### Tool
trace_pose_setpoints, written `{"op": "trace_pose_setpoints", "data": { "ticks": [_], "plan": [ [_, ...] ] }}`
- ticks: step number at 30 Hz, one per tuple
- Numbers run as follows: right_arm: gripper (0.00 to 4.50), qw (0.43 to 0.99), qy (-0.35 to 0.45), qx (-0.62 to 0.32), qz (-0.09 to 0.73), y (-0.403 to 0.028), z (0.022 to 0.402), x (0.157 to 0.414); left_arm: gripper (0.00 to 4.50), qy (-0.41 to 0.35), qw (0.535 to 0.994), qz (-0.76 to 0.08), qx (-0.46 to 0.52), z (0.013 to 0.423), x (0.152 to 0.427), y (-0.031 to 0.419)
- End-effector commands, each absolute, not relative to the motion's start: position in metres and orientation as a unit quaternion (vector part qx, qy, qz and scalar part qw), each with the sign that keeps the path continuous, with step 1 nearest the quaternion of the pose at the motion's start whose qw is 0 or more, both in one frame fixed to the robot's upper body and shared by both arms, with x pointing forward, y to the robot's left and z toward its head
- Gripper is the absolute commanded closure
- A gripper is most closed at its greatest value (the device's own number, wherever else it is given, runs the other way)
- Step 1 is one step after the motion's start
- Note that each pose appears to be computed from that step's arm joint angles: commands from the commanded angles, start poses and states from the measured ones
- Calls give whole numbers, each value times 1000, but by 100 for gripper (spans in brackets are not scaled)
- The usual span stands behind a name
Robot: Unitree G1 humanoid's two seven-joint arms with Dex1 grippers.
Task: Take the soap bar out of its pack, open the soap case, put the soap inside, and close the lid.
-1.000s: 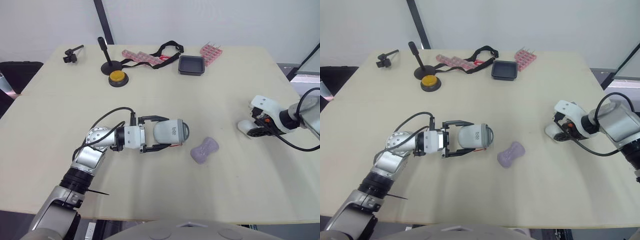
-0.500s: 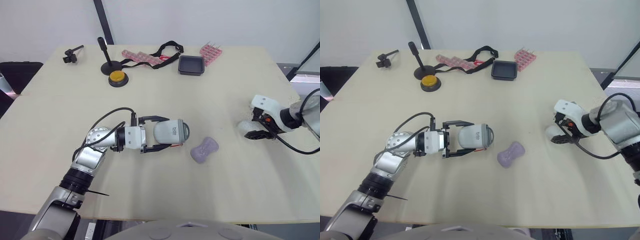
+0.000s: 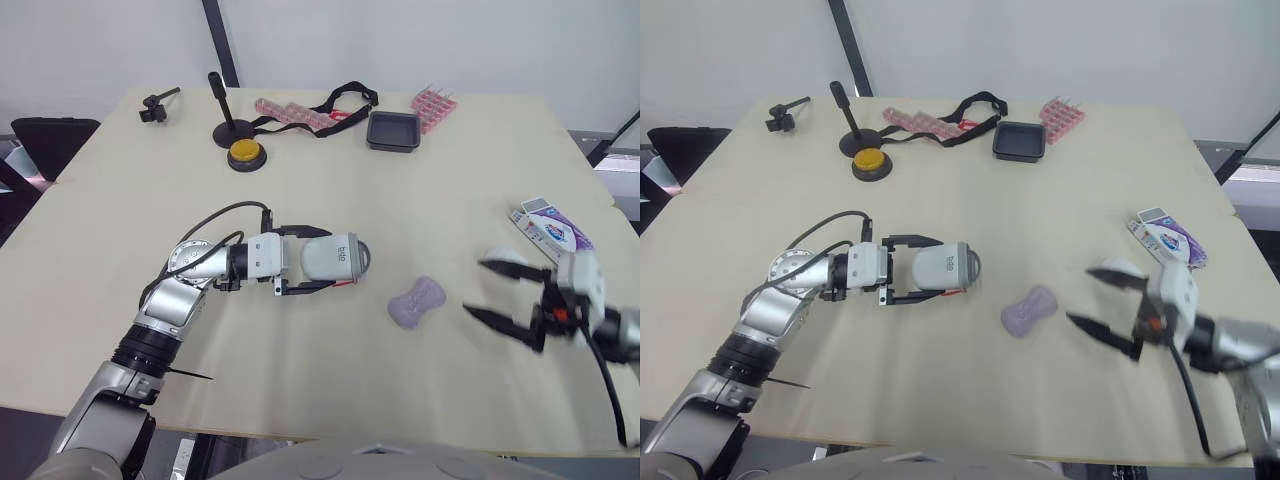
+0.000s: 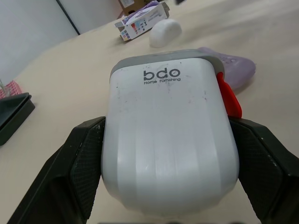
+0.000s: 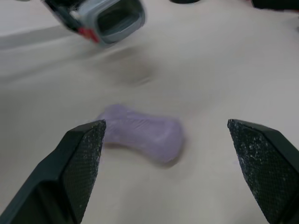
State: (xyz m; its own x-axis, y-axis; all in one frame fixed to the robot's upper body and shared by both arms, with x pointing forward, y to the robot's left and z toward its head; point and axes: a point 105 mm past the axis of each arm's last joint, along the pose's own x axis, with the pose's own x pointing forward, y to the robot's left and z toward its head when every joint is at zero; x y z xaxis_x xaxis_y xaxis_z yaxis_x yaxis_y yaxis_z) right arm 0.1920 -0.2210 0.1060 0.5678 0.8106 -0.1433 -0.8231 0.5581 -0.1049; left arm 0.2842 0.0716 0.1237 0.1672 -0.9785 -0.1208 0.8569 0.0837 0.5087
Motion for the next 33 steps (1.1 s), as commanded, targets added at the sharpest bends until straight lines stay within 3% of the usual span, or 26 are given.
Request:
{"op": "trace_pose_setpoints", "data": {
  "ticks": [1, 8, 24, 33],
  "plan": [
    [2, 874, -8, -131, 469, -221, 111, 173, 101, -141, 719, -632, 250, 138, 285, 72],
    [2, 857, 2, -134, 498, -215, 93, 155, 101, -90, 699, -652, 280, 133, 289, 73],
    [2, 863, 19, -137, 486, -221, 84, 164, 101, 50, 615, -685, 388, 124, 285, 51],
    [2, 863, 27, -138, 485, -224, 81, 162, 101, 69, 610, -677, 407, 129, 286, 49]
  ]
}}
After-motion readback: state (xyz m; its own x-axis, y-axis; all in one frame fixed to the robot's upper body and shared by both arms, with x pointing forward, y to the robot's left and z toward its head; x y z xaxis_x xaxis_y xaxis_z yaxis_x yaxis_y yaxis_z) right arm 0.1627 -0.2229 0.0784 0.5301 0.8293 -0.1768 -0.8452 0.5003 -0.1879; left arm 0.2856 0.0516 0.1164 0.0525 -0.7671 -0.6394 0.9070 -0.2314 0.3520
